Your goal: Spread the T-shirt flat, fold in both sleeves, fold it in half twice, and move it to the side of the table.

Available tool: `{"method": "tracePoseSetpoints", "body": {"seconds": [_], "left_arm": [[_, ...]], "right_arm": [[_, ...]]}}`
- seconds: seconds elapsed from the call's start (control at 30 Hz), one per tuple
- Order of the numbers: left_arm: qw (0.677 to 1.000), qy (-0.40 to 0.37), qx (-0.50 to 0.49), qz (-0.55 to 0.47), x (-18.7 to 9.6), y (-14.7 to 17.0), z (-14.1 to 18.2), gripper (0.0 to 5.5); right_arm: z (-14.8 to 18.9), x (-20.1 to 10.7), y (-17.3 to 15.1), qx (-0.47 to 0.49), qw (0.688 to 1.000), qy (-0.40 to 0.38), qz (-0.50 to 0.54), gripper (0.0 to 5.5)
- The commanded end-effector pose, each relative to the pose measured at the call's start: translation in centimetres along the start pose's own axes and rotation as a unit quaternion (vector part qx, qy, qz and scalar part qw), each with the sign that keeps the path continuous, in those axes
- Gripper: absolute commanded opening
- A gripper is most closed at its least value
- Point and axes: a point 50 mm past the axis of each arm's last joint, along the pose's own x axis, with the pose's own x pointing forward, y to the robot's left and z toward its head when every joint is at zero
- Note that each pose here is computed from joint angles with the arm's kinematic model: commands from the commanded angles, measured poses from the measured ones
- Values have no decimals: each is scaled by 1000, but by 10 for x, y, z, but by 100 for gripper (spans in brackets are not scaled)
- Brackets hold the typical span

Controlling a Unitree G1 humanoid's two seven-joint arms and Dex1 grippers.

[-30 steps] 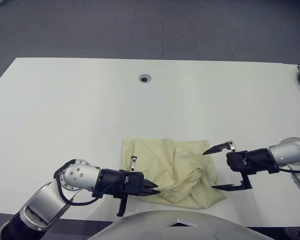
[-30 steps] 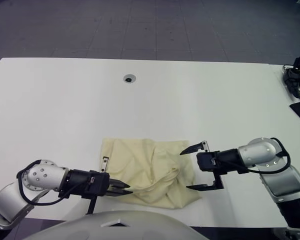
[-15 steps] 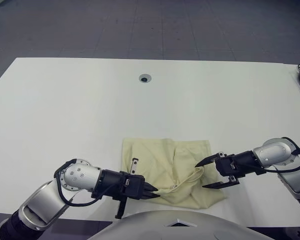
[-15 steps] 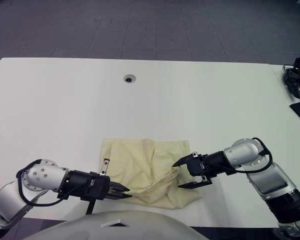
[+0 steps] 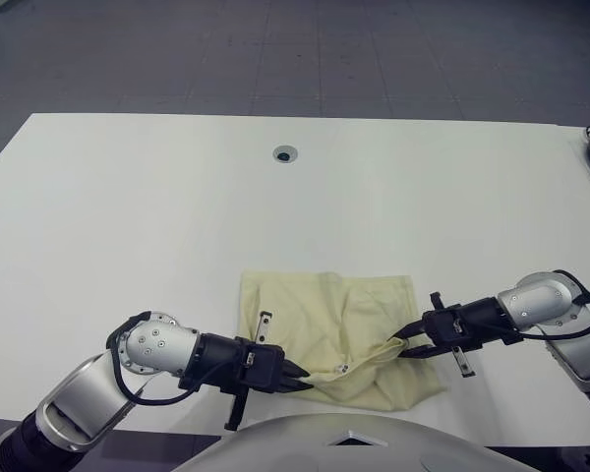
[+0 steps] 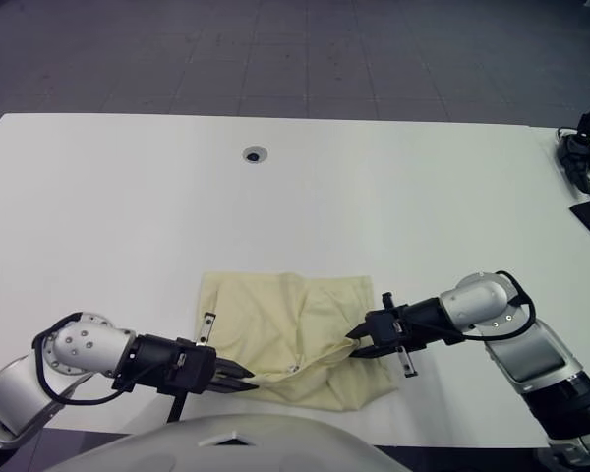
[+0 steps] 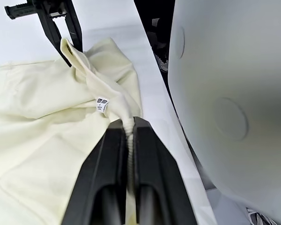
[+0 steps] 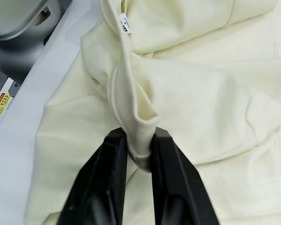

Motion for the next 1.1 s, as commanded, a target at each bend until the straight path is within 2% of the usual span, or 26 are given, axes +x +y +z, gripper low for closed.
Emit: {"method": "tracePoseSetpoints", "body": {"seconds": [0.03, 0.23, 0.47, 0.63, 0.8, 0.93, 1.1], "left_arm": [[1000, 16, 7, 4, -2, 0, -1, 2], [1000, 19, 10, 14, -5, 0, -1, 2], [999, 29, 12, 44, -19, -2, 4, 2], [999, -13, -10, 40, -26, -22, 22, 2], [999, 8, -42, 28, -22, -41, 18, 2], [997, 26, -72, 14, -10, -50, 4, 2], [992, 67, -100, 31, 7, -42, -28, 2]], "right_arm": [[-1, -4, 0, -9, 1000, 10, -1, 3], [5, -9, 2, -21, 1000, 10, -4, 0], [28, -38, 15, -57, 998, 34, 5, 0], [49, -51, 37, -48, 998, 28, 34, 0], [47, -39, 70, 2, 994, 52, 94, 0], [41, -22, 91, 59, 989, 58, 123, 0], [13, -3, 93, 81, 987, 93, 102, 0]]}}
